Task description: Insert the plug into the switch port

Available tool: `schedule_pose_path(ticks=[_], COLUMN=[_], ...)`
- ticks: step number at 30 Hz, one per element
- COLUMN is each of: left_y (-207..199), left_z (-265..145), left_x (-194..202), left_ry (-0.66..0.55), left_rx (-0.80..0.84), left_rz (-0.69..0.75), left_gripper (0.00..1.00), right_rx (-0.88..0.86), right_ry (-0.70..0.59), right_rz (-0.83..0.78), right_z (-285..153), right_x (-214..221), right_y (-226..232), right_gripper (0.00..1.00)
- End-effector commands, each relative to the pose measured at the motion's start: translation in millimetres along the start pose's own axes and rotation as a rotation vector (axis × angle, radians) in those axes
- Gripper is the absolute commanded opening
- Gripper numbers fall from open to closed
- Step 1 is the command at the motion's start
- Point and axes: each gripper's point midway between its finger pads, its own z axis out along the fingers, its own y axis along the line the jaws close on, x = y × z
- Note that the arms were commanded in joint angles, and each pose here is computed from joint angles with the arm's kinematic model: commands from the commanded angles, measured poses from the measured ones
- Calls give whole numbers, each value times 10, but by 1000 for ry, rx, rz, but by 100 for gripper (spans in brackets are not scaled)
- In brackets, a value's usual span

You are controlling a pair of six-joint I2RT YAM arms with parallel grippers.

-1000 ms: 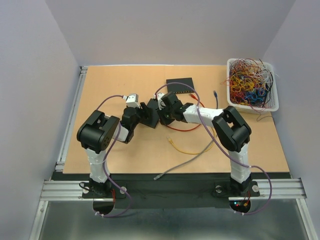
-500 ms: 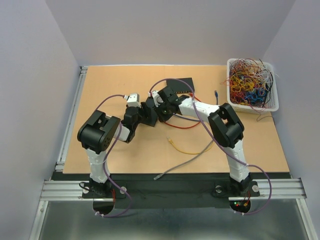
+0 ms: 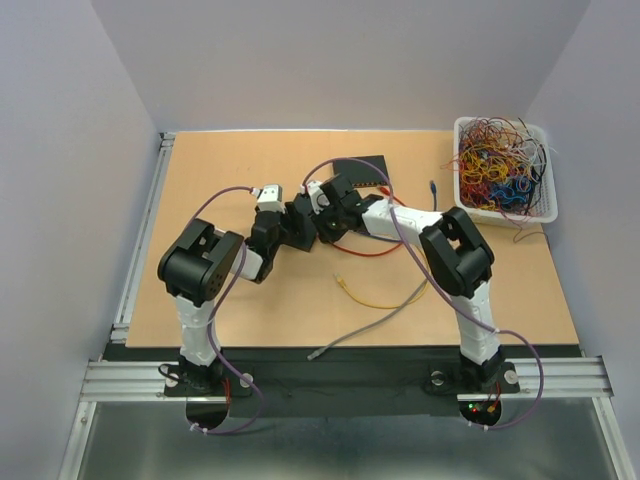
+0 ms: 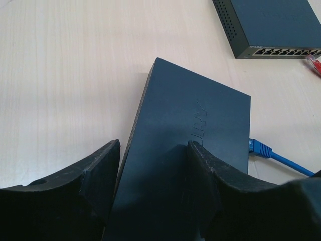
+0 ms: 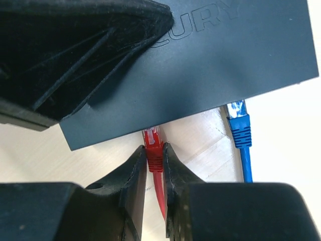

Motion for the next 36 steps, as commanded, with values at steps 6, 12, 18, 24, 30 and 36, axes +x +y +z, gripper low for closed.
schedule_pose_path(ticks=[6,12,18,24,30,36], left_y=[-1134,-1210,-1207,-1027,-711,-482], left_z=[-680,-727,-741,-626,-537,-463], left_x=[1380,1288,1306,1234,1044,788], left_ry=[505,492,500,502,463,421], left_rx=[421,452,449,363,231,154], left_rz=[-26,-43,-57,-59,-76,-98], left_gripper=[63,63,63,63,62,63], right_rx=[-411,-387,-381,-346,-239,-134], right_ry=[-1056,-1192,-1275,-1250,-1155,-1127], right_rz=[-246,-168,-126,-102,-57,11], right_z=[-1600,-1831,-2073,-2117,-2054,-2224], right_x=[-2389,-2399,-2323,-2162,-1672,-1313], right_y=[1405,1337,1314,1266,1098,931], right_gripper=[0,0,4,37,58,62])
